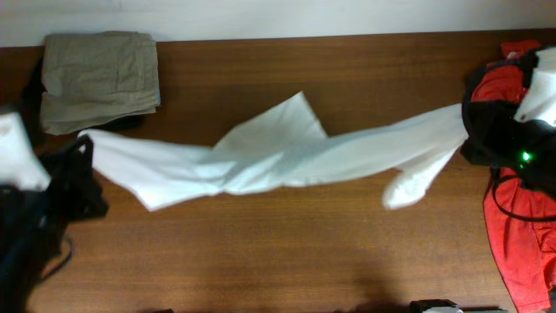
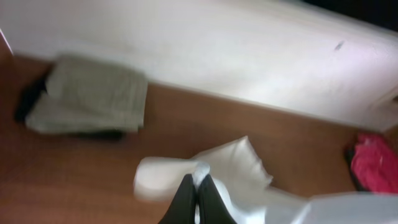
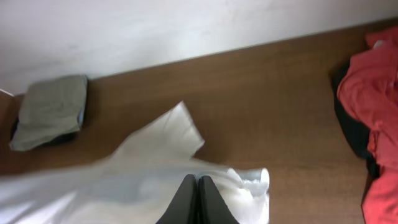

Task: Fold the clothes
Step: 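Lower the T-shirt onto the table and open both grippers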

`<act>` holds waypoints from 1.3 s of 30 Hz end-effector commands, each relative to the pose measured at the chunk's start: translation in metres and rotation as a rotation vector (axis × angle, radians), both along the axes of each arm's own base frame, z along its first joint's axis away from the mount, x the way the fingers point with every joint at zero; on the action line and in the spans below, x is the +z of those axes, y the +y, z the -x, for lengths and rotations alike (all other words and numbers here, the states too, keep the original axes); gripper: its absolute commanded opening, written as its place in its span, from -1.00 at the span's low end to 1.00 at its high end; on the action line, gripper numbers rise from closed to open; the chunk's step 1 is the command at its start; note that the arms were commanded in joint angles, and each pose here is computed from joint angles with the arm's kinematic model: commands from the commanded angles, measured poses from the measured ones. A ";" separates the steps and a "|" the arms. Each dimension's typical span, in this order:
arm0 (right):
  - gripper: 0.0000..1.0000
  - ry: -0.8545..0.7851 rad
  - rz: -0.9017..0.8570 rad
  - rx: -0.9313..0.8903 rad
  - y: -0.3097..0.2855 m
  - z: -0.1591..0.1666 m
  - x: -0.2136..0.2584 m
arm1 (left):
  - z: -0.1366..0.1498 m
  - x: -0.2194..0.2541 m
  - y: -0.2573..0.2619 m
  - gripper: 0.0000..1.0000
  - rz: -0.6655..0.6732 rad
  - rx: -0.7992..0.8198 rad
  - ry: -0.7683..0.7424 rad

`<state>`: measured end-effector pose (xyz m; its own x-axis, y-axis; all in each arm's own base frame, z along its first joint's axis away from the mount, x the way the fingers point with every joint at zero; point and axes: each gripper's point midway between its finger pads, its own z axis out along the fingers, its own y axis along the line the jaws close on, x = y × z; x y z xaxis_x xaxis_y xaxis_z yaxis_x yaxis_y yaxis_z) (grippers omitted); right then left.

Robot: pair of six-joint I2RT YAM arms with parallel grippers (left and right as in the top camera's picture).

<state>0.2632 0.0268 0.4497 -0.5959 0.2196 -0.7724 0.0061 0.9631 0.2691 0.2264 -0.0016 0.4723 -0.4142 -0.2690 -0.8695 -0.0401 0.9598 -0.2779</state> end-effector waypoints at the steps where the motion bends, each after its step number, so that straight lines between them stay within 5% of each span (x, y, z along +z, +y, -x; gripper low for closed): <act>1: -0.92 -0.030 0.011 -0.005 -0.002 -0.012 0.005 | -0.003 0.014 0.007 -1.00 0.012 0.046 -0.064; 4: -0.92 0.025 0.011 -0.004 -0.002 -0.059 -0.015 | -0.060 -0.012 0.018 -0.99 0.025 0.055 0.043; 6: -0.92 0.053 0.011 -0.003 -0.002 -0.104 -0.034 | -0.128 -0.047 0.035 -0.99 0.022 0.080 0.135; 7: -0.92 0.033 0.002 0.010 0.001 -0.142 -0.044 | -0.178 -0.069 0.045 -0.99 0.018 0.080 0.146; 11: -0.93 -0.112 -0.056 0.100 0.019 -0.198 -0.032 | -0.257 -0.083 0.057 -0.99 0.030 0.080 0.062; 16: -0.92 -0.408 -0.038 0.078 0.002 -0.149 0.089 | -0.206 0.044 0.057 -0.99 -0.065 0.110 -0.179; 19: -0.92 -0.363 0.011 0.034 -0.016 -0.116 0.092 | -0.149 0.082 0.051 -0.99 -0.099 0.127 -0.207; 24: -0.92 0.078 -0.004 -0.001 -0.027 -0.135 -0.035 | -0.134 -0.006 0.060 -0.99 -0.086 0.171 0.152; 31: -0.92 0.506 -0.070 0.042 -0.009 -0.157 -0.248 | -0.146 -0.244 0.040 -0.99 0.047 0.052 0.850; 35: -0.92 0.610 -0.085 0.041 -0.008 -0.131 -0.262 | -0.111 -0.305 0.007 -0.99 0.155 -0.047 1.053; 39: -0.92 0.685 -0.060 0.018 -0.010 -0.075 -0.234 | -0.087 -0.312 -0.023 -1.00 0.127 -0.123 1.146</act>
<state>0.3674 0.0192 0.1801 -0.9572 0.2389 -0.1636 0.1859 0.9402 0.2855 0.3223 -0.0016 0.1507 -0.9539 -0.2937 0.0618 -0.3001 0.9337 -0.1952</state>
